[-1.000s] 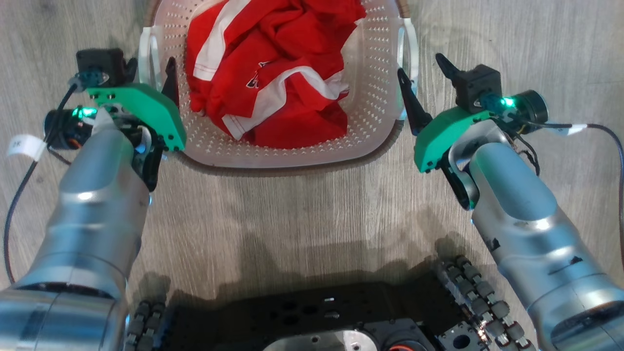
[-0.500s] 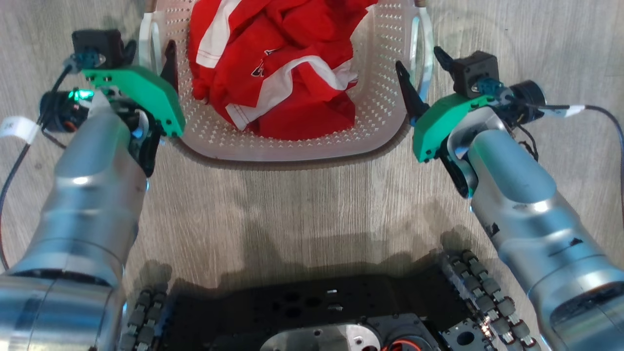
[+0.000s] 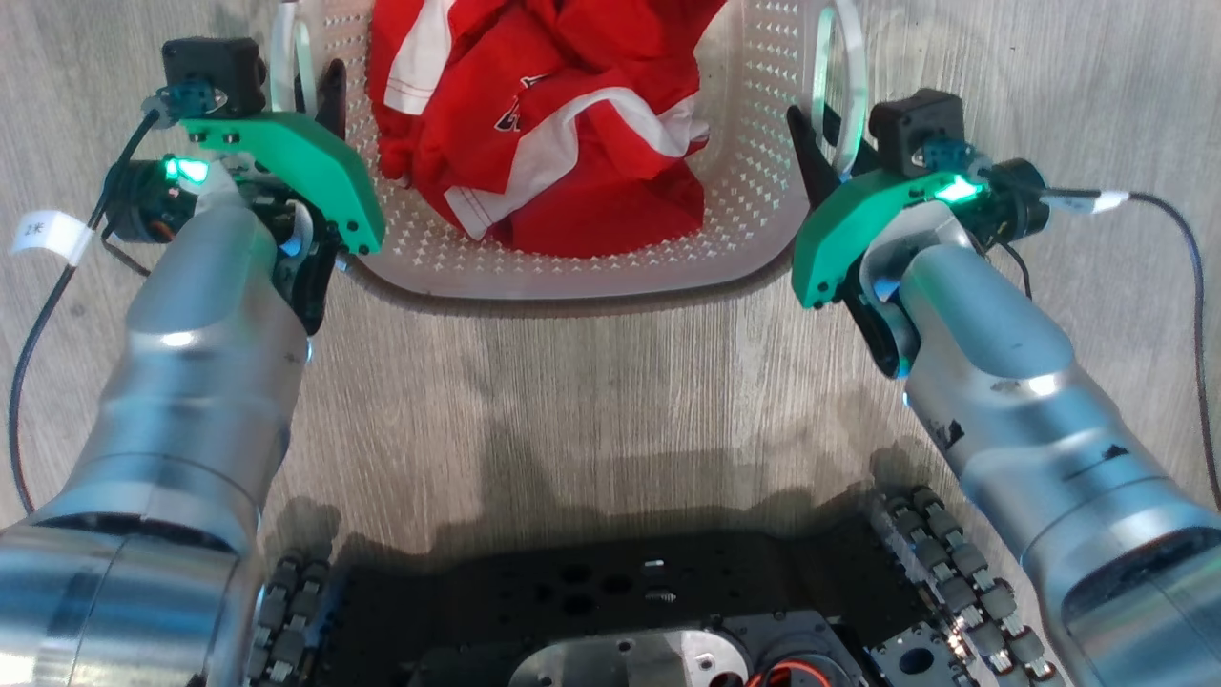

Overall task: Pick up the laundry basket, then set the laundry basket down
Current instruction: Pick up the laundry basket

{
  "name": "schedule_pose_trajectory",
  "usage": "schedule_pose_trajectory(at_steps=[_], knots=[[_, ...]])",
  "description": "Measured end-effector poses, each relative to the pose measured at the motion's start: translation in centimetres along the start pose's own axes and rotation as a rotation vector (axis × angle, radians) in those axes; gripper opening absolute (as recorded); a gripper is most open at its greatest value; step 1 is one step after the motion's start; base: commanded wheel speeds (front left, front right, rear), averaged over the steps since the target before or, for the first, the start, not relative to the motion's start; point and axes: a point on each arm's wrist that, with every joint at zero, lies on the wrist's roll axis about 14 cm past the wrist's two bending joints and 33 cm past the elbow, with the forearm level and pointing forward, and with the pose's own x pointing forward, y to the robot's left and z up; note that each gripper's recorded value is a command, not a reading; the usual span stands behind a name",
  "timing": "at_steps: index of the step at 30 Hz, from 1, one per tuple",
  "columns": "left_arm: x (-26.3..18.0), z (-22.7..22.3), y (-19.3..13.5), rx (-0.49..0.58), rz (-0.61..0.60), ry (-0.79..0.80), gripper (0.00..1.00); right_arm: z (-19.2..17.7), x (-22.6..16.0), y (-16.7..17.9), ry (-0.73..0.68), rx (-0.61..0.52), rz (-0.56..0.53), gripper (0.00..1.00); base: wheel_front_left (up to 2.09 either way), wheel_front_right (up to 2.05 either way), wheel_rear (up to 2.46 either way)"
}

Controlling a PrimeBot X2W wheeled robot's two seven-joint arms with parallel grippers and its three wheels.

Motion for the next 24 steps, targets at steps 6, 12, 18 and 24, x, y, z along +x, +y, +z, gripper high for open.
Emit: schedule_pose_trajectory(at_steps=[6, 12, 18, 24], knots=[[0.0, 0.0, 0.0, -0.008, 0.000, -0.001, 0.00, 0.2, 0.1, -0.1, 0.000, -0.001, -0.001, 0.00, 0.00, 0.00, 0.00], [-0.1, 0.3, -0.2, -0.008, -0.002, -0.005, 0.00, 0.2, 0.1, -0.1, 0.007, -0.005, -0.003, 0.00, 0.00, 0.00, 0.00], [-0.7, 1.3, -0.7, -0.012, -0.008, -0.018, 0.00, 1.1, -0.4, -0.1, -0.005, -0.005, -0.009, 0.00, 0.00, 0.00, 0.00], [-1.7, 2.4, -1.6, -0.017, -0.020, -0.007, 0.00, 2.3, -1.5, 0.0, -0.015, -0.017, -0.018, 0.00, 0.00, 0.00, 0.00]])
